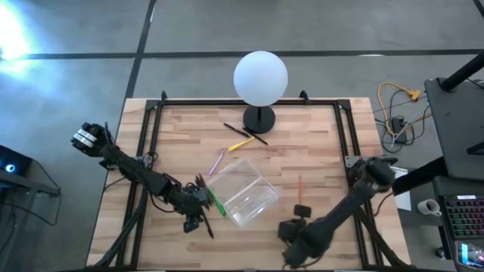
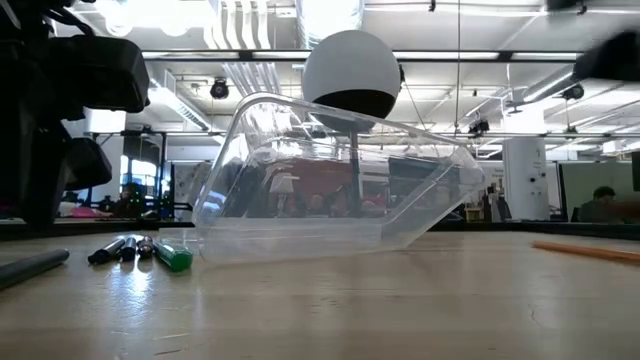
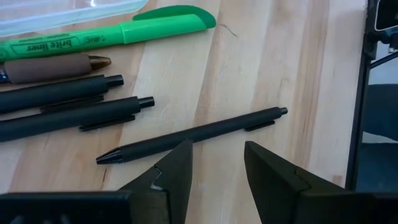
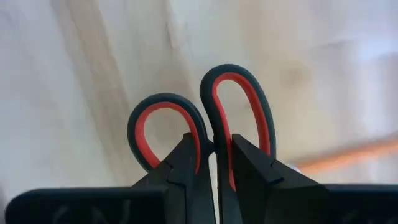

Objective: Pick & place school supplies into a supply box
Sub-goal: Put the black scissors into the transparent supply box

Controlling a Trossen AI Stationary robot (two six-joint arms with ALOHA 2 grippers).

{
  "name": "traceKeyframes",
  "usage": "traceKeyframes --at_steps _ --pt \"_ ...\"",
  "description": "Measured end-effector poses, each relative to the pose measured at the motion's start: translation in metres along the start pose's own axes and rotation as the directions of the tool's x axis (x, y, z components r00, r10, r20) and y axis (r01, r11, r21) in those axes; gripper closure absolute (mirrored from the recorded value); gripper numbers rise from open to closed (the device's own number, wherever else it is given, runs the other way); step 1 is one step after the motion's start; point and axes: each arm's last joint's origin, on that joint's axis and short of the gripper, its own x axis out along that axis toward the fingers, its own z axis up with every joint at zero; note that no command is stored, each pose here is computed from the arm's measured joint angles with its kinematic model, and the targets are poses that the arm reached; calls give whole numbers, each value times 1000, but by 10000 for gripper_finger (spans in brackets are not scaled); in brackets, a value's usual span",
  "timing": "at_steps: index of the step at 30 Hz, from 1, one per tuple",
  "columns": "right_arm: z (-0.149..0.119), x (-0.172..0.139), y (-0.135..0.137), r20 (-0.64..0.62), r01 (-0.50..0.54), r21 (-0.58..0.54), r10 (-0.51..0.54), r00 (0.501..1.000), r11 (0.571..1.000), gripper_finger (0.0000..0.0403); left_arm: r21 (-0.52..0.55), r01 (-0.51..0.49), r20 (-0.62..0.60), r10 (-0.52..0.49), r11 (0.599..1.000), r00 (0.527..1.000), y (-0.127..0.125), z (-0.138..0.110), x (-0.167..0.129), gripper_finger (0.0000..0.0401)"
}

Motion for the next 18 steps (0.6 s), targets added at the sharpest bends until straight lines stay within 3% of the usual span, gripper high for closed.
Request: traceKeyframes --at_steps 5,9,13,18 --pt "14 -45 -41 152 40 148 -63 986 988 338 1 6 15 -6 1000 1000 -1 1 0 271" --pt "50 -65 -85 308 73 188 -129 943 979 338 -32 -3 33 4 999 999 -1 2 0 271" --pt "98 -56 -116 396 102 61 -118 911 993 338 -101 4 44 0 995 999 -2 2 0 271" --pt "150 -45 -138 499 6 -186 89 862 983 338 -242 8 51 4 970 999 -2 3 0 271"
